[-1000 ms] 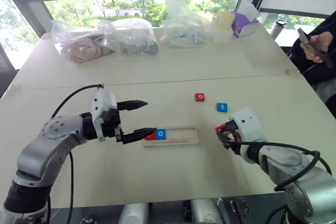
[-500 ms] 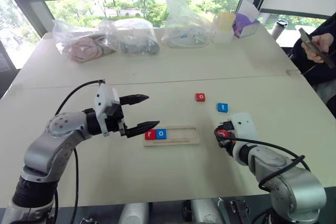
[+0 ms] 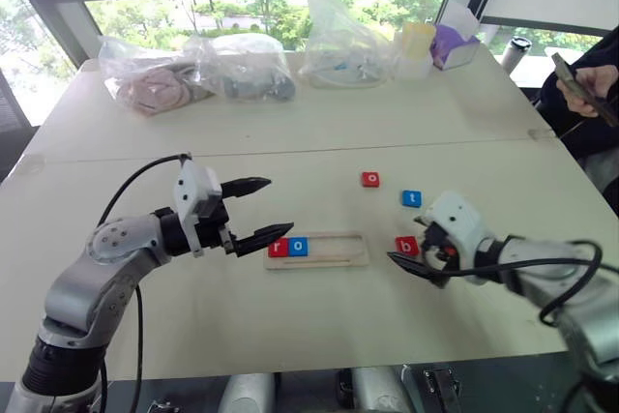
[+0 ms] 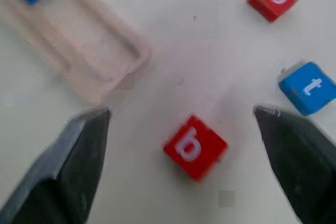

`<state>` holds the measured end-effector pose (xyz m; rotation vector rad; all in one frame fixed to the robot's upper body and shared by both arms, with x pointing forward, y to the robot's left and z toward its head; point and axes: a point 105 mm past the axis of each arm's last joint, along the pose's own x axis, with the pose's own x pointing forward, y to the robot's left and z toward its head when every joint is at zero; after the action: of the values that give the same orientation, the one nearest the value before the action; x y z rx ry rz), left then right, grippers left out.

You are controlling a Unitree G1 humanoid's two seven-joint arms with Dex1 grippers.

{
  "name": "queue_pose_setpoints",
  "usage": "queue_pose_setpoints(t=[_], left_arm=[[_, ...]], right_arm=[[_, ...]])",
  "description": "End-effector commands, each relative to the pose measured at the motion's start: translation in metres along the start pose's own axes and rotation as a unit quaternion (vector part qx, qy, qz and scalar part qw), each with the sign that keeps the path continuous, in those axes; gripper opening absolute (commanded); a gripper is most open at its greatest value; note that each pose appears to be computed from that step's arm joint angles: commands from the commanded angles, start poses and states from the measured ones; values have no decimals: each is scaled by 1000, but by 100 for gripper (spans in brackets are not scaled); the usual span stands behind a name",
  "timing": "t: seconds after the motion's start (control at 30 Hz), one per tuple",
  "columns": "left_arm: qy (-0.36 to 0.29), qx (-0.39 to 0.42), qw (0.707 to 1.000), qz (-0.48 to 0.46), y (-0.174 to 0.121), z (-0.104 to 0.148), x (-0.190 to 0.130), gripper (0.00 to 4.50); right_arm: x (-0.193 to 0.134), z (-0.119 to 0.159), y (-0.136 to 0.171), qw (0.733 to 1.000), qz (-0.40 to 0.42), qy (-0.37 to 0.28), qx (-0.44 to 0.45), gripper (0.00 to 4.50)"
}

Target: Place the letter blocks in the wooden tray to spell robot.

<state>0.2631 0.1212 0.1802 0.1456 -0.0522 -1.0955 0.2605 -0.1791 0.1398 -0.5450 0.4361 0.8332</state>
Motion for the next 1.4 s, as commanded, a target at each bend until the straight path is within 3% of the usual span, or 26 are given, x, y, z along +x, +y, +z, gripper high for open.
queue_pose_setpoints(t=[0.03, 0.43, 0.67, 0.77, 0.93, 1.17, 1.3, 1.4], left_arm=[[-14, 33, 999, 6, 1, 14, -3, 450], [2, 41, 999, 4, 2, 18, -14, 450], [9, 40, 999, -6, -2, 19, -19, 450], [16, 39, 999, -21, -6, 19, -23, 450], [27, 21, 998, -57, -15, 19, -30, 450], [39, 15, 996, -83, -18, 17, -36, 450], [42, 12, 995, -91, -19, 13, -37, 450], [51, 17, 994, -94, -19, 10, -38, 450]], right_arm=[[-7, -2, -8, 995, 74, -19, -63, 443], [12, -36, -35, 983, 158, -18, -88, 443], [27, -47, -21, 975, 198, -8, -101, 443], [30, -49, -20, 973, 196, -6, -119, 352], [33, -44, -19, 973, 191, -18, -128, 112], [35, 5, -10, 966, 192, -83, -151, 112], [42, 39, 17, 951, 233, -122, -163, 112], [52, 49, 29, 947, 249, -129, -156, 112]])
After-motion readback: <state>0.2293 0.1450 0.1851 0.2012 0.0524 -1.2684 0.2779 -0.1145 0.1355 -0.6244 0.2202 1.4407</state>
